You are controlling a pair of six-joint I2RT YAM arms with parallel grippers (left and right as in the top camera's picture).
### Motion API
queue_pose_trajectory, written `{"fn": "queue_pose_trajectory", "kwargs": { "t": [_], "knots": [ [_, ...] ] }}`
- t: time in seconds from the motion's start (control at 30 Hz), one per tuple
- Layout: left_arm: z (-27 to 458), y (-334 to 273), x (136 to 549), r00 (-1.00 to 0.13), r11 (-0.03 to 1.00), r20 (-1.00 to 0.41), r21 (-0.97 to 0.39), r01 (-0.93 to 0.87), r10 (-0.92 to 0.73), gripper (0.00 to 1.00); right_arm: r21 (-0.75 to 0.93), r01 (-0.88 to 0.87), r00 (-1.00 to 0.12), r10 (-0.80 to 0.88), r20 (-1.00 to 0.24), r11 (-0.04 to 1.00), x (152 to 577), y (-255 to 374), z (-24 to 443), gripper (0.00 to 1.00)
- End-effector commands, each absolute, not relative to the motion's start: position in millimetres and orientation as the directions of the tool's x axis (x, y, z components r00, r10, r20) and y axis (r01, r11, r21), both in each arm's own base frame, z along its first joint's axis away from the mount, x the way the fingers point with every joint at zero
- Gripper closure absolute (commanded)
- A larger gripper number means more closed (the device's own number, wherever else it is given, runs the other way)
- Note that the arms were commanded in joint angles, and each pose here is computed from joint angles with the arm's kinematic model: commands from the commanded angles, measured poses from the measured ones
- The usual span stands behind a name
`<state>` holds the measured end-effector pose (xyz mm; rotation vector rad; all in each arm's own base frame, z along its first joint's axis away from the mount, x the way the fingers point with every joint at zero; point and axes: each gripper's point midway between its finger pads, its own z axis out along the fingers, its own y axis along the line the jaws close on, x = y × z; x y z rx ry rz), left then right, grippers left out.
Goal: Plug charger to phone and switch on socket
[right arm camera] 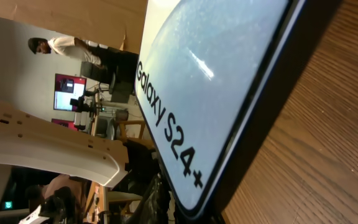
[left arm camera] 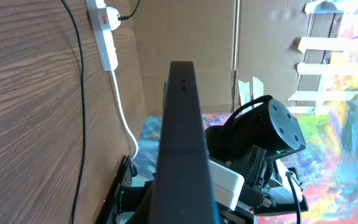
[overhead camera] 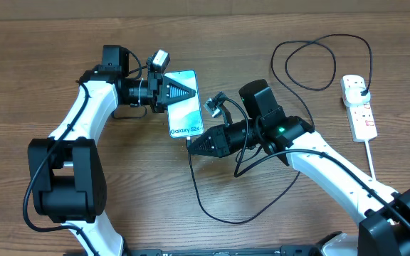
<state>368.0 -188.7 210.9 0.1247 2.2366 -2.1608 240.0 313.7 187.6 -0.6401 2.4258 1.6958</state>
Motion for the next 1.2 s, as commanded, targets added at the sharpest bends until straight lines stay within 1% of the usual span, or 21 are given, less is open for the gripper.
{"fn": "queue_pose_trajectory", "kwargs": {
  "t": [0.0,0.5,0.7,1.07,1.17],
  "knots": [
    [229.6,-190.3,365.8,-0.995,-0.014,-0.086,-0.996,0.086,0.052,0.96,0.87,-0.399,-0.907,-0.261,-0.329,0.291,244.2,311.5,186.9,0.96],
    [230.5,-196.4,364.8,-0.988,-0.02,-0.14,-0.99,0.139,0.068,0.96,0.88,-0.391,-0.908,-0.271,-0.32,0.27,240.7,312.1,189.9,0.96],
    [230.8,-197.2,365.0,-0.984,-0.022,-0.165,-0.986,0.164,0.069,0.96,0.895,-0.344,-0.927,-0.257,-0.275,0.283,240.7,312.1,189.9,0.96],
    [230.9,-197.2,365.2,-0.971,-0.027,-0.228,-0.974,0.227,0.068,0.96,0.9,-0.339,-0.927,-0.261,-0.27,0.274,239.6,311.4,191.2,0.96],
    [230.9,-197.0,365.3,-0.97,-0.027,-0.233,-0.972,0.232,0.067,0.96,0.907,-0.309,-0.94,-0.239,-0.244,0.288,244.2,307.1,190.7,0.96]
  ]
}}
